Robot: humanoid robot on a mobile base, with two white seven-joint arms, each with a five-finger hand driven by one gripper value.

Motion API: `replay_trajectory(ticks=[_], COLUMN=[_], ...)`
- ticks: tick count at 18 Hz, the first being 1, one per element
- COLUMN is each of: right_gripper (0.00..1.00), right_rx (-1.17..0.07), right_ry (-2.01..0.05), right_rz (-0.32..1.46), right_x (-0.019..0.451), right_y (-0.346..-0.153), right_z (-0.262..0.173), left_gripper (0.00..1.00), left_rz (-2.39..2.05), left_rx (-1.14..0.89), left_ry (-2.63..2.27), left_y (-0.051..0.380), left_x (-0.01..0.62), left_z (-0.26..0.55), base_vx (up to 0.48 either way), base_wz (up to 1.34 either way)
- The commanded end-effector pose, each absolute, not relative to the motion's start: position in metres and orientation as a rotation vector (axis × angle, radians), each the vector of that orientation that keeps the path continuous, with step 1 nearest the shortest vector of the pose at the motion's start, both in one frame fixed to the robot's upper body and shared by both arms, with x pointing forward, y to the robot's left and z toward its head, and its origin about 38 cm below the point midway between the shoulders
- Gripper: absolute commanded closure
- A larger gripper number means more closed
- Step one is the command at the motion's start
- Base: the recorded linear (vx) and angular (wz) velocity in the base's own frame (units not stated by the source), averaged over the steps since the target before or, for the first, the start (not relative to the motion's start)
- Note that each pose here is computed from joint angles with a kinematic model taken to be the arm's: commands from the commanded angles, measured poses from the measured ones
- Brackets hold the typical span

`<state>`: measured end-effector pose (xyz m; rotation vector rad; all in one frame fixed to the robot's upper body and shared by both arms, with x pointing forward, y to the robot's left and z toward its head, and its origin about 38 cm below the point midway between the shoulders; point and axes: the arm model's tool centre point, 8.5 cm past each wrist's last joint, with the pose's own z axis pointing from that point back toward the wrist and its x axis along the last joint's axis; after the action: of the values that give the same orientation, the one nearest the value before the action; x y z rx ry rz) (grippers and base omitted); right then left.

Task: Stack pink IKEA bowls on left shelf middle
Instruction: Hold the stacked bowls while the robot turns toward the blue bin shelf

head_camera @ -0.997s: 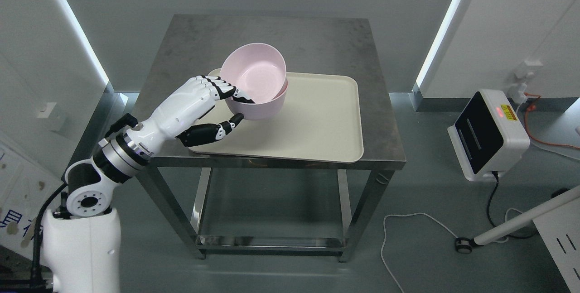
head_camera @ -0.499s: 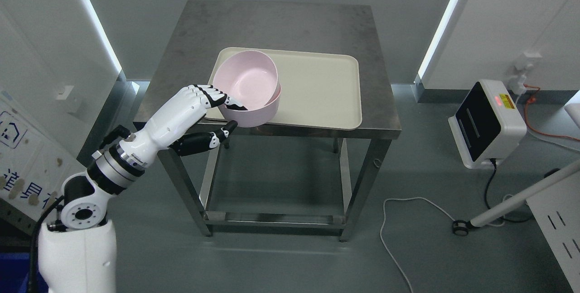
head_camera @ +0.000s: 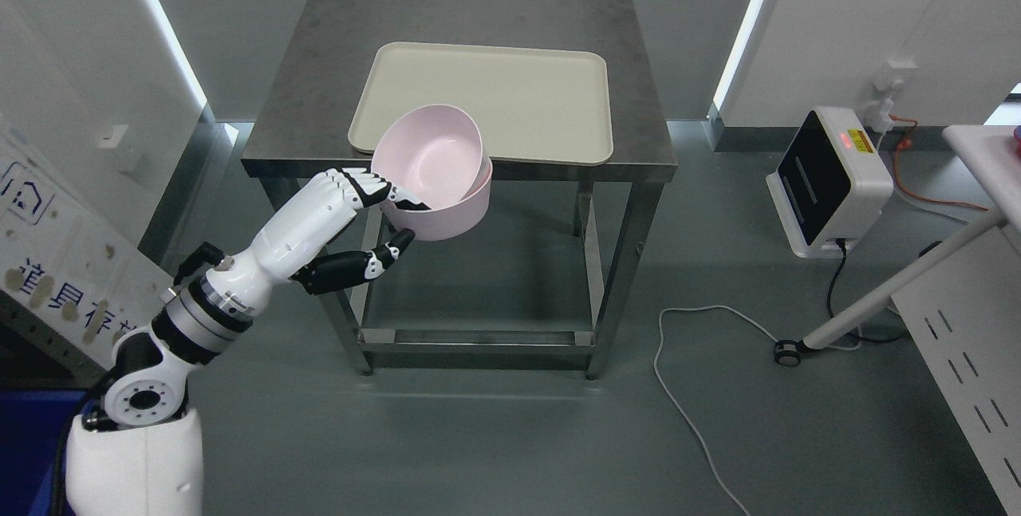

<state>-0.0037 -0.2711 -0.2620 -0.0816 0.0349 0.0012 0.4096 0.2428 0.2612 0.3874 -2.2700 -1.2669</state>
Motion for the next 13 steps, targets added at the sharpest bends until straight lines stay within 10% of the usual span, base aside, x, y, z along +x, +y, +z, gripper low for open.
replay_trajectory(ticks=[1, 13], right_gripper=[0.00, 0.00], right_rx=[-0.099, -0.099], right_ry=[0.029, 0.030], right_rz=[-0.012, -0.012], right_x=[-0.011, -0.011], right_y=[-0.282, -0.282], right_z=[-0.261, -0.261], left_gripper=[0.96, 0.95], left_rz=[-1.253, -1.225], left_rx=[0.359, 0.301], left_ry=[-2.270, -2.425], left_y=[0.248, 0.234], left_x=[0.404, 0.406], left_z=[0.254, 0.288], base_vx=[-0.215, -0.241], base_wz=[0.18, 0.67])
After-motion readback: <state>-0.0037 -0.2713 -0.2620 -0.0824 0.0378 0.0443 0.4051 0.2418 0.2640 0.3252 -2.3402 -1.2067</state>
